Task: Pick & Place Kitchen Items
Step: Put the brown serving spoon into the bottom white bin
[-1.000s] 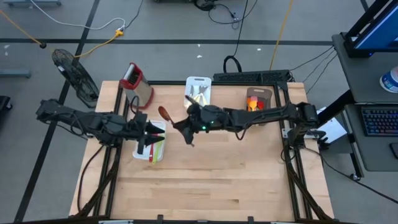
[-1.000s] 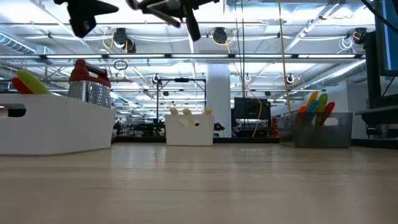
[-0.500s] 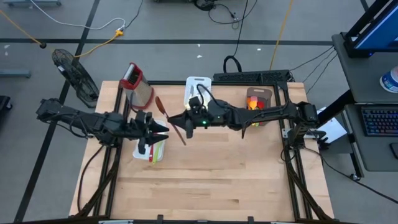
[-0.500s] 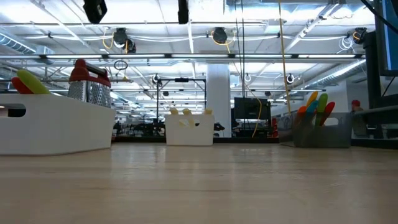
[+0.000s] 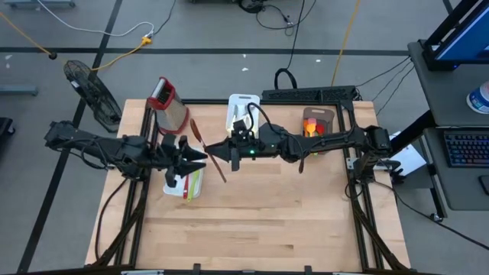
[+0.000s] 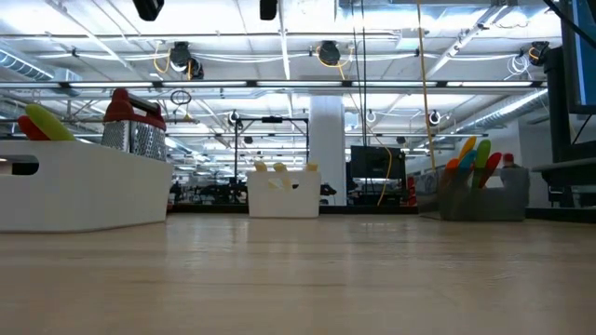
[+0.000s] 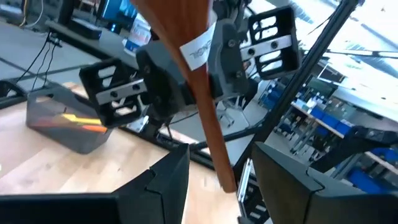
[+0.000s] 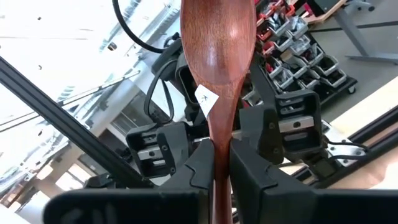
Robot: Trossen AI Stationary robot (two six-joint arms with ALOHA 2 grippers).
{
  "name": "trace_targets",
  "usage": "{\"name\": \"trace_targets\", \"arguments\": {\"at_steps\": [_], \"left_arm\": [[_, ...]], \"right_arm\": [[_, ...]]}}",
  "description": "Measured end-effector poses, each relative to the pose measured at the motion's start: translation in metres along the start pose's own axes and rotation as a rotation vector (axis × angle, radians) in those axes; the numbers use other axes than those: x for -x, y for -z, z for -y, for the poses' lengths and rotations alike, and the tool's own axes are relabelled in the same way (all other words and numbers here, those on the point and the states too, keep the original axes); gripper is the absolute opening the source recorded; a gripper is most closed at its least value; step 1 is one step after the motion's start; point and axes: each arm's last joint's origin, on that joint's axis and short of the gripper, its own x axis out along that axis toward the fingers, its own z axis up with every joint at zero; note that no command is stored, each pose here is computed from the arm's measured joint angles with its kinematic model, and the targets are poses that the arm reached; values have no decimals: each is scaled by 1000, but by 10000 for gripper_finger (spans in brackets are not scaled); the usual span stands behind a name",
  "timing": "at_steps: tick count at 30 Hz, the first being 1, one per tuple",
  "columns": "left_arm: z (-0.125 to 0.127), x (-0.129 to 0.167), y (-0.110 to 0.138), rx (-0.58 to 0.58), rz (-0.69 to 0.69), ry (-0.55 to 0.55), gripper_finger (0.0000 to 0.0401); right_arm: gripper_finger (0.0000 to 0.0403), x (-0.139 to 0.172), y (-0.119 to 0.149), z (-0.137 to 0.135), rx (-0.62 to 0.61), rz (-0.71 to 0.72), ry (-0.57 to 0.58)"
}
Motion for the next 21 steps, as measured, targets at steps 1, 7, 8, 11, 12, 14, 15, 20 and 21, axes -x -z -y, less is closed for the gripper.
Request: {"name": "trace_targets", "arguments": {"at_steps": [1, 7, 8, 11, 12, 14, 15, 20, 21], "left_arm": [[0, 0, -1, -2, 8, 3, 182], [-3, -8, 2, 4, 13, -28, 182], [-4, -11, 3, 11, 15, -32, 182], [-5, -18, 6, 27, 10, -26, 182], [-6, -20, 7, 27, 10, -23, 182], [-6, -22, 7, 27, 20, -20, 182], [-7, -23, 7, 27, 21, -18, 182], [-5, -24, 4, 39, 33, 40, 182], [-4, -24, 4, 46, 34, 47, 182]], "right_arm": [[21, 0, 0, 0, 0, 1, -1], [21, 0, -2, -2, 1, 19, -19], [21, 0, -2, -3, 1, 24, -25], [21, 0, -2, -3, 1, 25, -27], [21, 0, -1, -3, 1, 24, -26], [21, 0, -1, -3, 1, 24, -26], [21, 0, -1, -3, 1, 24, -26], [21, 0, -1, -3, 1, 19, -23], [21, 0, -1, -3, 1, 19, -23]]}}
